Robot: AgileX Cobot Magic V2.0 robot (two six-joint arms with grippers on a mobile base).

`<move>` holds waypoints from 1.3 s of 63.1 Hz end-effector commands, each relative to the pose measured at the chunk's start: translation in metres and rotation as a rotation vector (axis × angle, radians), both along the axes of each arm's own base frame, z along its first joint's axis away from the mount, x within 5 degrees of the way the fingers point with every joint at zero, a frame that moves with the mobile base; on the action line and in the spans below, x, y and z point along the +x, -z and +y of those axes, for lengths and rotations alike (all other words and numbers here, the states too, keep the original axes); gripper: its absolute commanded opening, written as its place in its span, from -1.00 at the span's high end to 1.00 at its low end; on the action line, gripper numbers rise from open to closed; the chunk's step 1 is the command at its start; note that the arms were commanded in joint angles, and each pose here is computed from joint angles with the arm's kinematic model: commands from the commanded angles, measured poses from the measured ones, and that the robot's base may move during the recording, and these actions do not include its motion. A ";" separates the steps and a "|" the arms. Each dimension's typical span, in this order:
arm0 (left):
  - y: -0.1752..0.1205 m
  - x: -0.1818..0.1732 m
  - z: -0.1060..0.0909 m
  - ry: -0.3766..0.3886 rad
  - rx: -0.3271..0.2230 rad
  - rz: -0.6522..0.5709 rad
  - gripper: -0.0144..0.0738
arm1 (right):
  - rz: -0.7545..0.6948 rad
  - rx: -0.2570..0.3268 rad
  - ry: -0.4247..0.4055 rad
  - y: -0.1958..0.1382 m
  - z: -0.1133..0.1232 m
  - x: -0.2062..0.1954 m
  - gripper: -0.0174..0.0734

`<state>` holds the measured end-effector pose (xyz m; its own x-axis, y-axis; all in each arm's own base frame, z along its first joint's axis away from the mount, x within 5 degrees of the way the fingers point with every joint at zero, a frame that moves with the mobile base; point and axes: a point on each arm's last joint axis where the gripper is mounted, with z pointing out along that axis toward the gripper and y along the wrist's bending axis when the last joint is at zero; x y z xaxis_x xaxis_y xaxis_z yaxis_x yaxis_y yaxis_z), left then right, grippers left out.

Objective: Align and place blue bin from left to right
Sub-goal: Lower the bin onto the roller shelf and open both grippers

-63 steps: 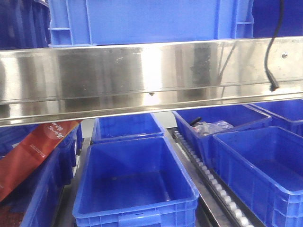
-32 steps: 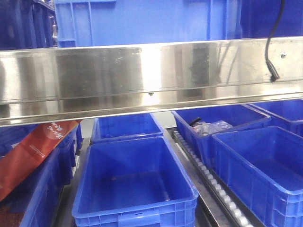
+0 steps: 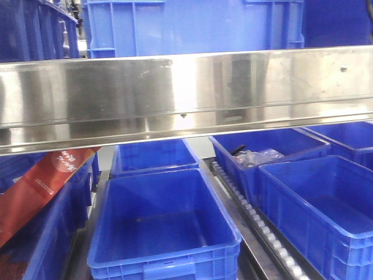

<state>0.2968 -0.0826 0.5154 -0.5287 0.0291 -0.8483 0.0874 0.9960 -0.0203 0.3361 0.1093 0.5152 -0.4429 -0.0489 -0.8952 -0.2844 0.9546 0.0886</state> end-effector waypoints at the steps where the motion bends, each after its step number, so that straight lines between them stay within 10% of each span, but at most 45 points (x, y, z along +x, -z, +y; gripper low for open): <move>1: -0.008 -0.018 0.005 0.008 0.001 -0.015 0.67 | -0.014 -0.014 -0.003 -0.005 -0.004 -0.011 0.77; 22: -0.006 -0.103 0.034 0.033 -0.018 -0.179 0.67 | -0.120 -0.051 -0.035 -0.005 -0.025 -0.081 0.77; 45: 0.043 -0.218 0.070 0.076 -0.073 -0.436 0.67 | -0.337 -0.011 -0.027 0.068 -0.063 -0.197 0.77; 82: 0.153 -0.240 0.073 0.132 -0.071 -0.495 0.67 | -0.540 0.053 -0.008 0.208 -0.092 -0.284 0.77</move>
<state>0.0562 -0.0085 0.3638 -0.0975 0.0031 -0.9952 0.2138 0.9767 -0.0179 0.0541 0.0179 0.3078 0.0266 -0.0049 -0.9996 -0.3111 0.9503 -0.0130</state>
